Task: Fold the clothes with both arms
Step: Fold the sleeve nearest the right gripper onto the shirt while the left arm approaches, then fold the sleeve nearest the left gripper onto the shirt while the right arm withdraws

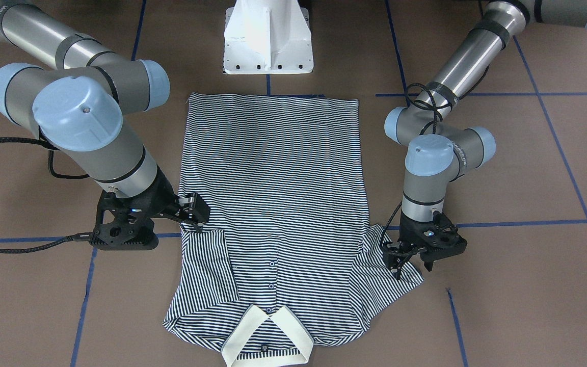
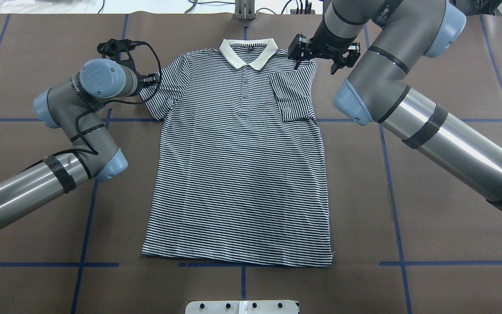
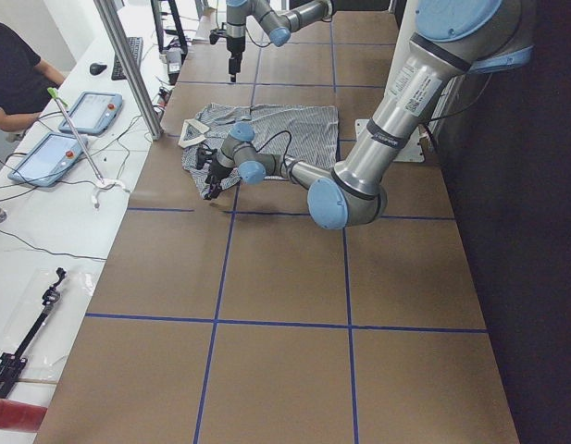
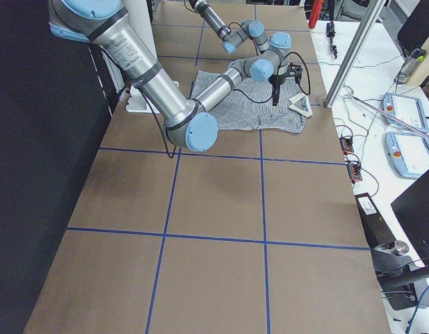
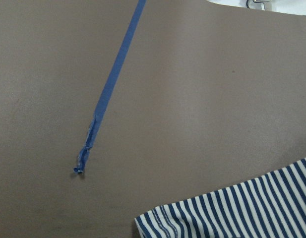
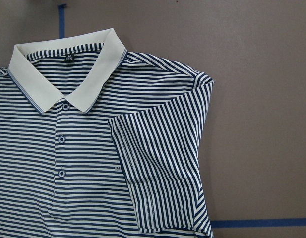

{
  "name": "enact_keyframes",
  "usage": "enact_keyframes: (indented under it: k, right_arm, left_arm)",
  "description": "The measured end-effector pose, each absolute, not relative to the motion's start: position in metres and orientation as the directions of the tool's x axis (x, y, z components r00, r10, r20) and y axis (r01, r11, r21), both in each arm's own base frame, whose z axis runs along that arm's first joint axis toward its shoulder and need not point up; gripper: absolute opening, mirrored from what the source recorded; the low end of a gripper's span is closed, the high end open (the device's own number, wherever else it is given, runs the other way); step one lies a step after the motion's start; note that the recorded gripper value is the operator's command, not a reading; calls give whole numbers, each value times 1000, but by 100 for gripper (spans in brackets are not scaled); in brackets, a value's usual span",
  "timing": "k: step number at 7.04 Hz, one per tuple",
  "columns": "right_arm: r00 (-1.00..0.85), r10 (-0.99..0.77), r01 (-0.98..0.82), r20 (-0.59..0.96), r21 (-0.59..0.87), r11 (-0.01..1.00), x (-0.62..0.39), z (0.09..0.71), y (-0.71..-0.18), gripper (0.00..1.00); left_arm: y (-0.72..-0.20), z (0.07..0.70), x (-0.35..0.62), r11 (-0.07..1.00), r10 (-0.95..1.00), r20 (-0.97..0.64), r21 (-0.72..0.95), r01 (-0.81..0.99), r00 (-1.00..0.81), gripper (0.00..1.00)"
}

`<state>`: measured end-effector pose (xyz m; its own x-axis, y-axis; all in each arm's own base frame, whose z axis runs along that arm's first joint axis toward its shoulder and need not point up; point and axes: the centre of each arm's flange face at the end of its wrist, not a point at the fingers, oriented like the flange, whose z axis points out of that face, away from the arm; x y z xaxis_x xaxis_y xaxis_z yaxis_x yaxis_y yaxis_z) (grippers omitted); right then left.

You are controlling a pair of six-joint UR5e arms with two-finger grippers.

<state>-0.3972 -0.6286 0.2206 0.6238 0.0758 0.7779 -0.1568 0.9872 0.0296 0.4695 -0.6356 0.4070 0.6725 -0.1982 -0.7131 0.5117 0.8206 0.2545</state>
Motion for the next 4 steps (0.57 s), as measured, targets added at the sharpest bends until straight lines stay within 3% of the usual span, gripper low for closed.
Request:
enact_keyframes:
  k: [1, 2, 4]
  right_arm:
    - [624, 77, -157, 777, 28, 987, -397, 221, -629, 100]
    - [625, 79, -158, 776, 26, 987, -398, 222, -629, 100]
    - [627, 83, -158, 775, 23, 987, -398, 224, -630, 100]
  left_arm:
    - [-636, 408, 470, 821, -197, -712, 255, 510, 674, 64]
    - [-636, 409, 471, 823, -196, -708, 257, 507, 678, 51]
    - [-636, 410, 472, 824, -195, -706, 258, 504, 681, 14]
